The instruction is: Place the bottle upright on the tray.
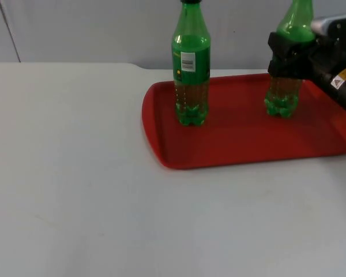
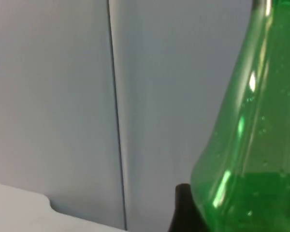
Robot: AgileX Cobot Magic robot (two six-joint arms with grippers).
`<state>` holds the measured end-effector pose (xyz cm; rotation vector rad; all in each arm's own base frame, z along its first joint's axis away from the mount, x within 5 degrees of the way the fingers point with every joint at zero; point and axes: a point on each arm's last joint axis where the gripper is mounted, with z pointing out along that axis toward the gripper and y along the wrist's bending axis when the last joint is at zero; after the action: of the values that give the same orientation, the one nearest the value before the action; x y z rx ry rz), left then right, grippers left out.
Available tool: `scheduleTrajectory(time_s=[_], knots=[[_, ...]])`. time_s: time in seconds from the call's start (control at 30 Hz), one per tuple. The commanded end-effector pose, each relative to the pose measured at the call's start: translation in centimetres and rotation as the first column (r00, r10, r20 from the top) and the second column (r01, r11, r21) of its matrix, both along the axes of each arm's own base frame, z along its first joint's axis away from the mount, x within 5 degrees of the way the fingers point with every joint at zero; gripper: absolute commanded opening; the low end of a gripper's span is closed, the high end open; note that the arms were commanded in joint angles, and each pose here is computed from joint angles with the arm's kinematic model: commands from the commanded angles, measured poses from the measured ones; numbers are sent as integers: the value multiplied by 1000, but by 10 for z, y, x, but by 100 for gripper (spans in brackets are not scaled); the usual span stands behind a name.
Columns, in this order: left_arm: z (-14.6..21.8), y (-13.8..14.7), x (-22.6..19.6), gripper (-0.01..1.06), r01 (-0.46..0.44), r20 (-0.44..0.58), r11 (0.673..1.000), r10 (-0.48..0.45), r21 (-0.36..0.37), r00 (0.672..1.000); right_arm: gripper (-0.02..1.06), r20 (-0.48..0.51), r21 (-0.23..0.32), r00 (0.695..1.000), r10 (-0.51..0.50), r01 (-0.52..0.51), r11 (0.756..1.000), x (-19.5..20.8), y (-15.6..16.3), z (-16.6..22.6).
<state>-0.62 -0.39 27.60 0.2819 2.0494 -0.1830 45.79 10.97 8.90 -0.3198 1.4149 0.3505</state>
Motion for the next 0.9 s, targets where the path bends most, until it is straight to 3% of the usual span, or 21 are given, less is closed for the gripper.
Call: scheduleTrajectory(time_s=[0.0,0.27,0.3,0.4,0.43,0.53,0.6,0.7,0.87], knots=[[-1,0,0,105,-2,1,1000,2,0,1000,0,50,10,999,2,-3,1000,1,3,7],[-1,0,0,105,-2,1,1000,2,0,1000,6,45,-9,998,34,-34,999,-1,5,3],[-1,0,0,105,-2,1,1000,2,0,1000,12,45,-11,998,36,-36,999,-1,6,3],[-1,0,0,105,-2,1,1000,2,0,1000,40,46,-17,998,47,-46,999,-1,6,3],[-1,0,0,105,-2,1,1000,2,0,1000,40,46,-17,998,47,-46,999,-1,6,3],[-1,0,0,105,-2,1,1000,2,0,1000,66,45,-12,998,39,-38,999,-1,6,3],[-1,0,0,105,-2,1,1000,2,0,1000,76,43,4,999,10,-10,1000,0,3,3],[-1,0,0,105,-2,1,1000,2,0,1000,82,39,23,999,-23,22,1000,1,0,4],[-1,0,0,105,-2,1,1000,2,0,1000,82,31,50,998,-62,60,997,3,-3,4]])
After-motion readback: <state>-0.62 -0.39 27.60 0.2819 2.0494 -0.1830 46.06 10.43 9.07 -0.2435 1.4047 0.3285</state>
